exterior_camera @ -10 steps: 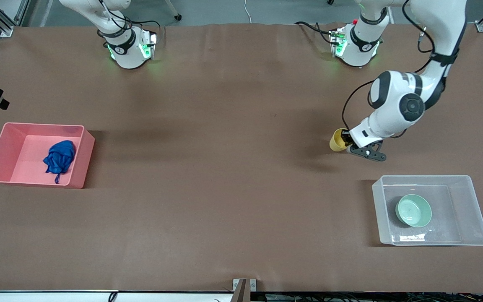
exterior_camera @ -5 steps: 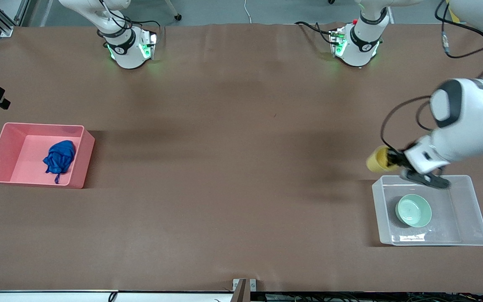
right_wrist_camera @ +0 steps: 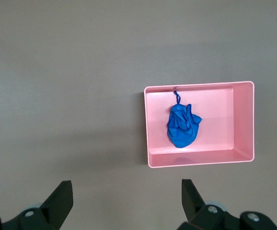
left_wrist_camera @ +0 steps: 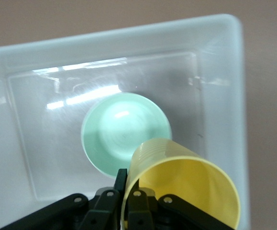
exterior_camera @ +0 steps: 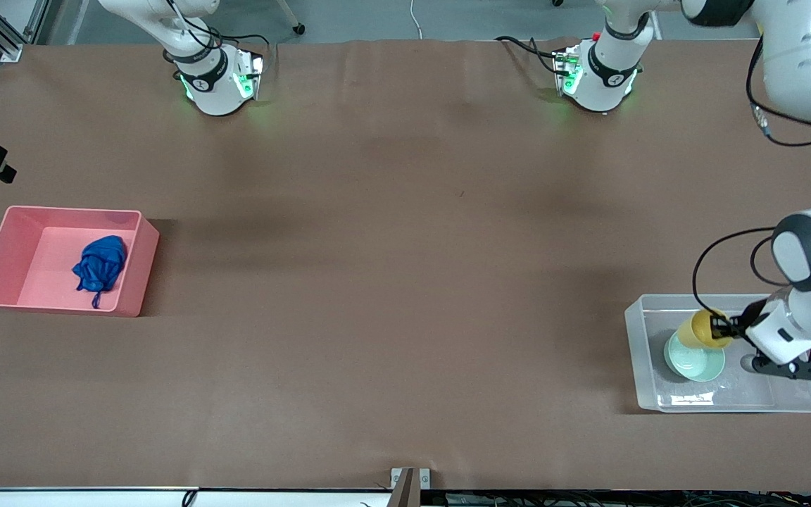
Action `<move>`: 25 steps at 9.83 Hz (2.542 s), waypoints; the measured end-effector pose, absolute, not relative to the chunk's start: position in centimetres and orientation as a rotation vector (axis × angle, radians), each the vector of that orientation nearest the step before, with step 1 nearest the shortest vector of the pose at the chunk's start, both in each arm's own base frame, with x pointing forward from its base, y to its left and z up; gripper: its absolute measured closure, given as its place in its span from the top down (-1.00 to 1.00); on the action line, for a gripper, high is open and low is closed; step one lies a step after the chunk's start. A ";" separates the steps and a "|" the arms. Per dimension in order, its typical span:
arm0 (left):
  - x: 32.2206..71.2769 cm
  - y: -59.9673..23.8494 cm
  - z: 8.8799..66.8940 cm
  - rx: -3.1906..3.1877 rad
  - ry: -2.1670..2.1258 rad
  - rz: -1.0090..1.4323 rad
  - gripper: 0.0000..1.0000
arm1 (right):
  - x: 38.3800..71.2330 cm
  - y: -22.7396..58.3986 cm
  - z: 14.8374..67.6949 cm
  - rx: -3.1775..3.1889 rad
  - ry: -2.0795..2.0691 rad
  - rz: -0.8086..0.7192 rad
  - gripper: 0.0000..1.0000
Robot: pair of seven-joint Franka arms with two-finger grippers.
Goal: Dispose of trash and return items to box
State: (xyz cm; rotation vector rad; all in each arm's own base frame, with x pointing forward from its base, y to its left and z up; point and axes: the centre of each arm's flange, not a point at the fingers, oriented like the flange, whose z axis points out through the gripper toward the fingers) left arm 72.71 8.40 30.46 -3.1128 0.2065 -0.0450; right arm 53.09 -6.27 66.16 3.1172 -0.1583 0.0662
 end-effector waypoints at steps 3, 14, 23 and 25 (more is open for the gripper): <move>72.8 10.0 25.5 -3.092 0.172 0.007 -0.91 | 53.0 -6.3 66.1 3.117 -0.159 0.060 1.00; 64.3 7.3 48.0 -3.125 0.093 -0.328 1.00 | 53.0 -6.4 66.2 3.117 -0.163 0.055 1.00; 57.0 1.5 63.7 -3.119 0.106 -0.174 1.00 | 52.9 -6.6 66.1 3.117 -0.167 0.051 1.00; 56.4 1.4 63.7 -3.128 0.068 -0.088 1.00 | 52.9 -6.6 66.1 3.117 -0.168 0.050 1.00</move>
